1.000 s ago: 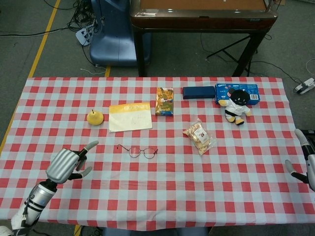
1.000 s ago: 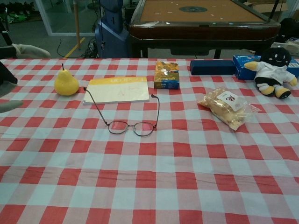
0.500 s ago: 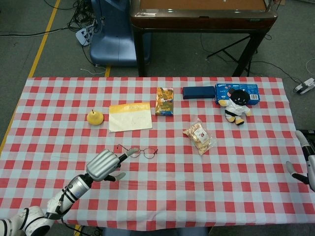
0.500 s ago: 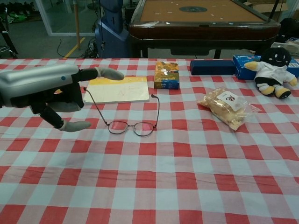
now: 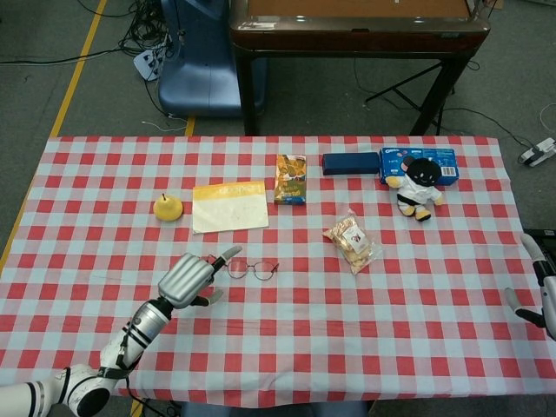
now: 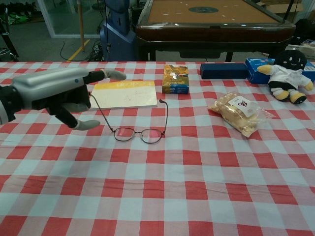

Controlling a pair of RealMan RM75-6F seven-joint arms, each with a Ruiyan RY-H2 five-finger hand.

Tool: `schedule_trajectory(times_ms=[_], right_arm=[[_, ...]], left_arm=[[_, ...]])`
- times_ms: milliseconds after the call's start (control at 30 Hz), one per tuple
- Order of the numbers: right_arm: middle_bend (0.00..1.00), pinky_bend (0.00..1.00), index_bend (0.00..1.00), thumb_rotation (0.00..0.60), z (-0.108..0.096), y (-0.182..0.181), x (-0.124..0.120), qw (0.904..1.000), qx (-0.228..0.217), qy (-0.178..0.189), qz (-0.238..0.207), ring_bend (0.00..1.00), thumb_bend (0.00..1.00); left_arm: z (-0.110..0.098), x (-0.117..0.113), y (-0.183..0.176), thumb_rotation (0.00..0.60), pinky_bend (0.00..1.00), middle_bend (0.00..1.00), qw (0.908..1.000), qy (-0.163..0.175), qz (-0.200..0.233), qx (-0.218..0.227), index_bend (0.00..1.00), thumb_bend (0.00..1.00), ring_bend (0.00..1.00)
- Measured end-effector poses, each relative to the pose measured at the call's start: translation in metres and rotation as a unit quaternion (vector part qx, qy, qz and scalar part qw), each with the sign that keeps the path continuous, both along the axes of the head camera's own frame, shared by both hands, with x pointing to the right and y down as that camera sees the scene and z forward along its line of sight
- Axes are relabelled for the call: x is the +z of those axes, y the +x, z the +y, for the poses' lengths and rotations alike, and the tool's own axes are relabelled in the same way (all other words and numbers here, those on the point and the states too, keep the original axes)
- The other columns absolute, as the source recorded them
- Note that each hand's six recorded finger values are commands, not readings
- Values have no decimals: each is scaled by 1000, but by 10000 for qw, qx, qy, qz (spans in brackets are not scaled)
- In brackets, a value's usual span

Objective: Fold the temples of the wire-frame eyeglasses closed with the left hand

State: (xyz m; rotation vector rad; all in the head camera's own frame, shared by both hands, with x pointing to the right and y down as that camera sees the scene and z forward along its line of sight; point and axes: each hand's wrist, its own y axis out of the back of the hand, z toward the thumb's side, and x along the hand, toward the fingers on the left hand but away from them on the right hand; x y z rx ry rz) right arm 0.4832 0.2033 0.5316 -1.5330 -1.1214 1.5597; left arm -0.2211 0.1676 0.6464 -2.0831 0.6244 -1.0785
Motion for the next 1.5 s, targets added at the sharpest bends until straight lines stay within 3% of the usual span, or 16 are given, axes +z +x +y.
schedule_trajectory(times_ms=[200,467,800,1033,1500], right_arm=[[153,291,1,600,0,-1,2,10000,-6,-10,-26,128,297],[153,291,1,600,-2,-5,5,10000,-56,-63,-35,129,298],[153,291,1,600,0,-3,3,10000,-21,-82,-15,130,298],[153,291,1,600,3,-1,0,10000,22,-71,14,136,298],[153,291,1,600,7,3,-4,10000,85,-31,27,136,298]], left_arm=[[3,5,-51,600,977,998,9970,22,-602,-488,2,339,947],[26,16,-74,600,977,999,9932,-225,-1017,-517,0,339,947],[27,28,-50,600,977,1000,9938,-308,-753,-755,0,340,950],[20,32,-28,600,977,1000,9949,-260,-662,-715,0,339,951],[24,40,17,600,979,1000,9957,-577,-475,-542,0,340,955]])
